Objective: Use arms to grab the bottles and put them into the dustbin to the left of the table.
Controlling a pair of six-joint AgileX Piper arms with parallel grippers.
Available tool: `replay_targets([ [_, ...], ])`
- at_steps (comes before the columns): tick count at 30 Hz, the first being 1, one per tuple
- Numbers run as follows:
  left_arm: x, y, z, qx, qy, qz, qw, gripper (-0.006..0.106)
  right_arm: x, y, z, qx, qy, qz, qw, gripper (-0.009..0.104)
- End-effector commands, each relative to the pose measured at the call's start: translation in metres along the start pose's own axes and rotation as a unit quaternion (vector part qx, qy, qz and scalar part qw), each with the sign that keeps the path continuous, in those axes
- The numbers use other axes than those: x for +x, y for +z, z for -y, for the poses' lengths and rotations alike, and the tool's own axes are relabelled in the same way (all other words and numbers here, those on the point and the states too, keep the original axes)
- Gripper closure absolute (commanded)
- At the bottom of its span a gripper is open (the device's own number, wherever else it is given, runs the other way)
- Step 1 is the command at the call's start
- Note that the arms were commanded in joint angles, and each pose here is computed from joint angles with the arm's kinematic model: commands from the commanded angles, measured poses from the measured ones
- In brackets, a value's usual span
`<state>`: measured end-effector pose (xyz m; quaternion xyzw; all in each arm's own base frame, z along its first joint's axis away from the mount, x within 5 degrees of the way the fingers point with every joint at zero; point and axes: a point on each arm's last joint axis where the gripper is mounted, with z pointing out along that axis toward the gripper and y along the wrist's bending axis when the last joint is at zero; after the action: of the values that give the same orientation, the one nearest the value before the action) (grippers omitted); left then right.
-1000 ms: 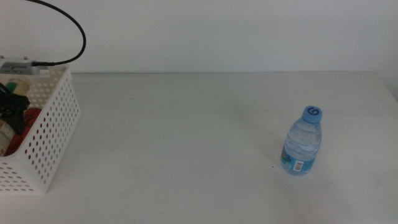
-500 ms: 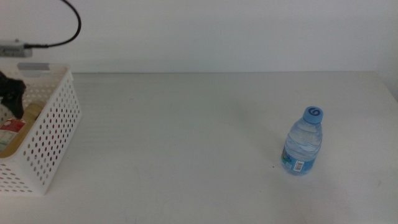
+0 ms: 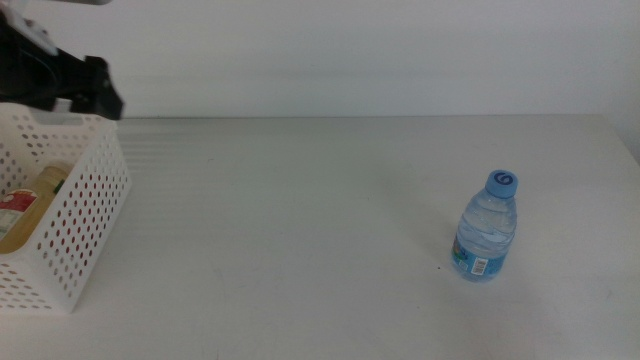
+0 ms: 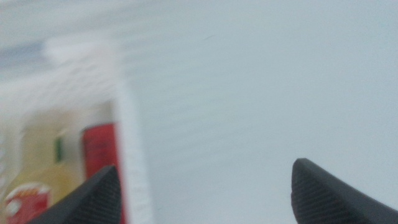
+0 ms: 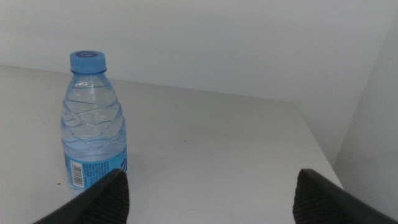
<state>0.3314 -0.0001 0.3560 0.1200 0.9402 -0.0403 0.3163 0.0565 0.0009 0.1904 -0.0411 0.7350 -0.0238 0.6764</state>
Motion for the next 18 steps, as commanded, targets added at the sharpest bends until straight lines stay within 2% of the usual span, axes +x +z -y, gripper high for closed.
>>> replay_targets([
  [1, -0.003, -0.038, 0.025, 0.016, 0.032, 0.103, 0.994, 0.010, -0.011, -0.003, 0.001, 0.007, -0.012, 0.056, 0.998, 0.011],
  [9, 0.044, -0.085, 0.081, 0.076, 0.086, 0.213, 0.970, 0.010, -0.011, -0.003, 0.001, 0.007, -0.012, 0.056, 0.998, 0.011],
  [18, 0.086, -0.122, 0.093, 0.092, 0.082, 0.257, 0.958, 0.010, -0.011, -0.003, 0.001, 0.007, -0.012, 0.056, 0.998, 0.011],
])
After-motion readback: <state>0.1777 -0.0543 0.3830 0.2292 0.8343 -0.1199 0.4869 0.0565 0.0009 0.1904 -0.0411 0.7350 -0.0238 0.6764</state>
